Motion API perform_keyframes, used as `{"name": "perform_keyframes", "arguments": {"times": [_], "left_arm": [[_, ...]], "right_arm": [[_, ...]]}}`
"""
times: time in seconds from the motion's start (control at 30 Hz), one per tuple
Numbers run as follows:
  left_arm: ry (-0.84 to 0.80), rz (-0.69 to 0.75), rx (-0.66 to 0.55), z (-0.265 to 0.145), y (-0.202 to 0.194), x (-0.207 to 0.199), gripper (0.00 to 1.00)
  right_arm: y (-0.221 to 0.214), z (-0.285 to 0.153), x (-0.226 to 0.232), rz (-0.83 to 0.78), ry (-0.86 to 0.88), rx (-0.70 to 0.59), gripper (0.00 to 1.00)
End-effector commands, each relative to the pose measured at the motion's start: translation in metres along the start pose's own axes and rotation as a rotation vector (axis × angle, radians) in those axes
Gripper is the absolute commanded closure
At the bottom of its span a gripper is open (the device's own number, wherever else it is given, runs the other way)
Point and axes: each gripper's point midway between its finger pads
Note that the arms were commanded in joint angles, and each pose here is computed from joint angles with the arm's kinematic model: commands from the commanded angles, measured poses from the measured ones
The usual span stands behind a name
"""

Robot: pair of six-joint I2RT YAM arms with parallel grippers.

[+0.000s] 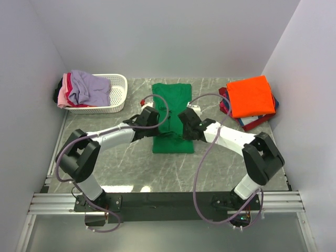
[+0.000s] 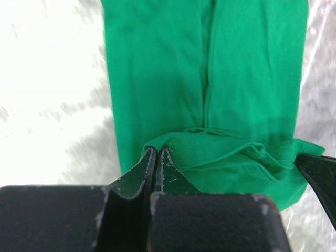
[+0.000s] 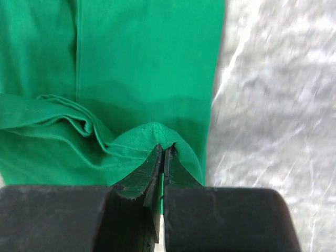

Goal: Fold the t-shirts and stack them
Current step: Fold the tshirt

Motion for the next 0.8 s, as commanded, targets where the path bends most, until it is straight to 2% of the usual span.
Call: {"name": "perform_keyframes", "arguments": {"times": [0.0,0.57,0.77], "left_arm": [[-0.026,0.027,-0.052,0.007,0.036,-0.009,0.99],[-0.004,0.034,-0.063,0.045,0.088,-0.008,0.99],[0.0,0.037,-0.056,0.055,0.096,-0.007,0.99]], "right_arm": [[0.038,0.01,0.006,-0.016,0.011,-0.07,1.0],[0.109,0.044,-0.013,-0.012,-0.022,-0.108,1.0],[0.118,0.058,-0.017,-0.009,-0.026,-0.097,1.0]]}}
Point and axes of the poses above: each gripper's point midway between its finger pads, its own z axis out along the fingers, its own x axis along the line the jaws close on, y = z × x, and after that the axes turned 4 degrees about -z, right-handed
